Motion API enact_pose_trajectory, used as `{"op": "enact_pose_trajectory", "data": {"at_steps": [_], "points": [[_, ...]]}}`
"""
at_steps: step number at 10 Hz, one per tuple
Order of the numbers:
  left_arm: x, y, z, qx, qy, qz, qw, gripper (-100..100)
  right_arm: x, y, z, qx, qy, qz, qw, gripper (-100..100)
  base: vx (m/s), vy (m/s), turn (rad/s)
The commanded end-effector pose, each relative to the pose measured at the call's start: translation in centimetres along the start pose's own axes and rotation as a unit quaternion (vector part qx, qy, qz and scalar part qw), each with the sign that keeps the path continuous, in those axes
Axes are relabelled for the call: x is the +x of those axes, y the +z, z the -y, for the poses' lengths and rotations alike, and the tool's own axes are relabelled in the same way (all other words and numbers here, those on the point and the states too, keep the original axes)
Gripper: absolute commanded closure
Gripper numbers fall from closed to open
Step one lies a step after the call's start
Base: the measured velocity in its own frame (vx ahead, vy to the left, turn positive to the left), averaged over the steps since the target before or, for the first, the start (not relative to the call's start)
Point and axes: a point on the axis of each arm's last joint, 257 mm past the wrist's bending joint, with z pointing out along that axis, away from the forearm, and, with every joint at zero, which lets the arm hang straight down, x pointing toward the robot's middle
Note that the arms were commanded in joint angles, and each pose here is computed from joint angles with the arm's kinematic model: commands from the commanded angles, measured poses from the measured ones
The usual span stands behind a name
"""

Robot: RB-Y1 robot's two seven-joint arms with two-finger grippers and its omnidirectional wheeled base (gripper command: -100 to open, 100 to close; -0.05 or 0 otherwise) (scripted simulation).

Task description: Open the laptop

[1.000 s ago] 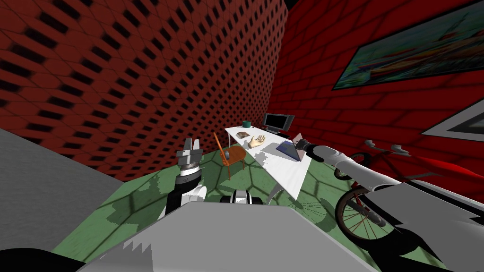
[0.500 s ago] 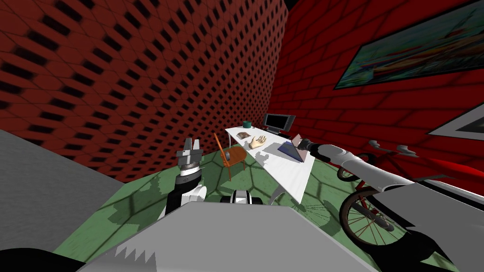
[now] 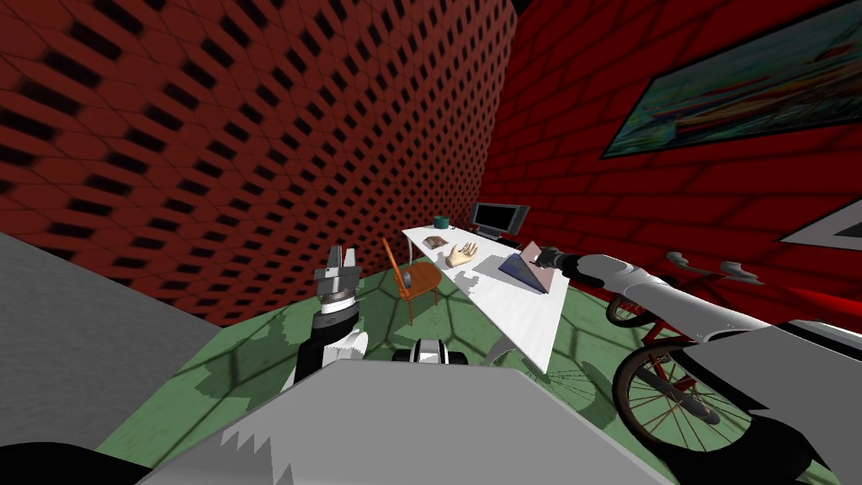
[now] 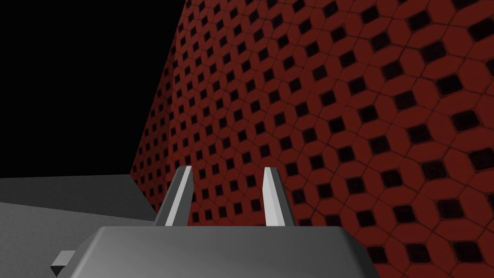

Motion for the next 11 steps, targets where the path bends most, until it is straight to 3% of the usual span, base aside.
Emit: {"op": "enact_pose_trajectory", "data": {"at_steps": [1, 3, 4, 5, 8, 9, 10, 11], "points": [[0.0, 0.0, 0.0, 0.000, 0.000, 0.000, 1.0000, 0, 0.6, -0.6, 0.3, -0.012, 0.011, -0.001, 0.9999, -100, 0.037, 0.035, 0.008], [0.0, 0.0, 0.0, 0.000, 0.000, 0.000, 1.0000, 0, 0.5, -0.5, 0.2, -0.010, 0.009, -0.001, 0.9999, -100, 0.008, 0.008, 0.000], [0.0, 0.0, 0.0, 0.000, 0.000, 0.000, 1.0000, 0, 0.5, -0.5, 0.2, -0.010, 0.009, -0.001, 0.9999, 100, 0.000, 0.000, 0.000], [0.0, 0.0, 0.0, 0.000, 0.000, 0.000, 1.0000, 0, 2.0, -1.1, -0.3, -0.026, -0.013, -0.016, 0.9995, 100, 0.079, 0.049, 0.011], [0.0, 0.0, 0.0, 0.000, 0.000, 0.000, 1.0000, 0, 4.4, -2.1, -1.0, -0.050, -0.046, -0.040, 0.9969, 100, 0.140, 0.123, 0.005], [0.0, 0.0, 0.0, 0.000, 0.000, 0.000, 1.0000, 0, 3.7, -1.9, -0.8, -0.043, -0.038, -0.035, 0.9978, 100, 0.063, 0.064, 0.000], [0.0, 0.0, 0.0, 0.000, 0.000, 0.000, 1.0000, 0, 3.2, -2.4, -0.1, -0.050, -0.045, -0.023, 0.9975, -100, 0.085, 0.072, -0.235], [0.0, 0.0, 0.0, 0.000, 0.000, 0.000, 1.0000, 0, 2.9, -2.7, 0.3, -0.052, -0.048, -0.017, 0.9974, -100, 0.153, 0.074, -0.270]]}}
